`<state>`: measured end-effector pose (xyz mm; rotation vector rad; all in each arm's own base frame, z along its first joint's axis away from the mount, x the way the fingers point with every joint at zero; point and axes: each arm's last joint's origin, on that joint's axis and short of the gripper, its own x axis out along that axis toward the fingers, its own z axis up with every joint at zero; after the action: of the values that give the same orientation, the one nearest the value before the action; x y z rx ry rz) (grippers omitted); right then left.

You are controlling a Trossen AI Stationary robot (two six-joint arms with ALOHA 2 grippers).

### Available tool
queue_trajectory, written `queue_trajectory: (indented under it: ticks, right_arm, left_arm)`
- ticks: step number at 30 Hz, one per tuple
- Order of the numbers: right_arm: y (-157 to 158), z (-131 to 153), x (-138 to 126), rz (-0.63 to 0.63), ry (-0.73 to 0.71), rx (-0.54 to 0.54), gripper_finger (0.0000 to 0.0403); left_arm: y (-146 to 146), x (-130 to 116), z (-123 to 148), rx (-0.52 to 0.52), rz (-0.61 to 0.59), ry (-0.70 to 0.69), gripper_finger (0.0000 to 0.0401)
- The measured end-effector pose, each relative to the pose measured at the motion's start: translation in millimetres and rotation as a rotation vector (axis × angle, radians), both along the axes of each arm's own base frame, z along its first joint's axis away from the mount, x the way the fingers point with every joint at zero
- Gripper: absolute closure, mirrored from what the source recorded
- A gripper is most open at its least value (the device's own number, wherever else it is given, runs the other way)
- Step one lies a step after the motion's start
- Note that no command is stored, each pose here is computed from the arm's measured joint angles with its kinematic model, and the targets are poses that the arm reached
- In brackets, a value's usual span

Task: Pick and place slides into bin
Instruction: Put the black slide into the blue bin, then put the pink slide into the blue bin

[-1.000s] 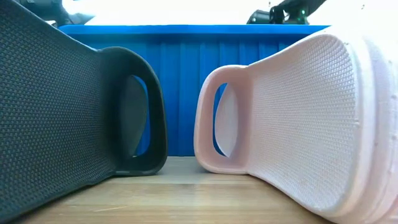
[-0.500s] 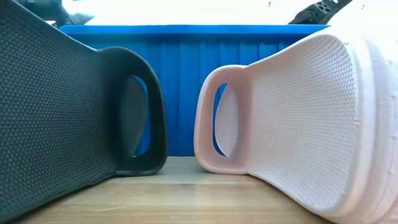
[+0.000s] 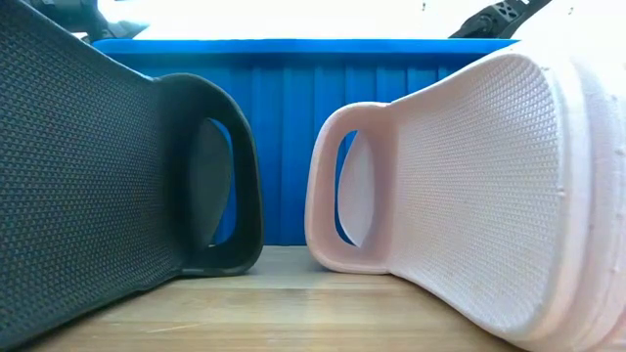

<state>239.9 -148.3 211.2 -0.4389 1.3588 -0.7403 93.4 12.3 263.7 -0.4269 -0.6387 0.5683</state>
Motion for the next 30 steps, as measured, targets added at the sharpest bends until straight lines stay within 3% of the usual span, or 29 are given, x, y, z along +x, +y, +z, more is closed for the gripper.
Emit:
queue_trajectory:
  ticks: [7, 15, 20, 27, 30]
  right_arm:
    - [2, 10, -2, 0.018, 0.068, 0.056, 0.0193]
    - [3, 25, 0, -0.082, -0.045, 0.147, 0.0122]
    - [2, 37, 3, -0.089, -0.073, 0.147, 0.0101]
    - [7, 46, 0, -0.061, -0.051, 0.27, 0.01]
    - [8, 45, -1, -0.115, -0.075, 0.291, 0.0104]
  left_arm:
    - [0, 0, 0, -0.003, -0.002, -0.003, 0.0217]
    - [0, 0, 0, -0.003, -0.002, -0.003, 0.0217]
    - [0, 0, 0, -0.003, -0.002, -0.003, 0.0217]
    - [0, 0, 0, -0.003, -0.002, -0.003, 0.0217]
    - [0, 0, 0, -0.003, -0.003, -0.005, 0.0217]
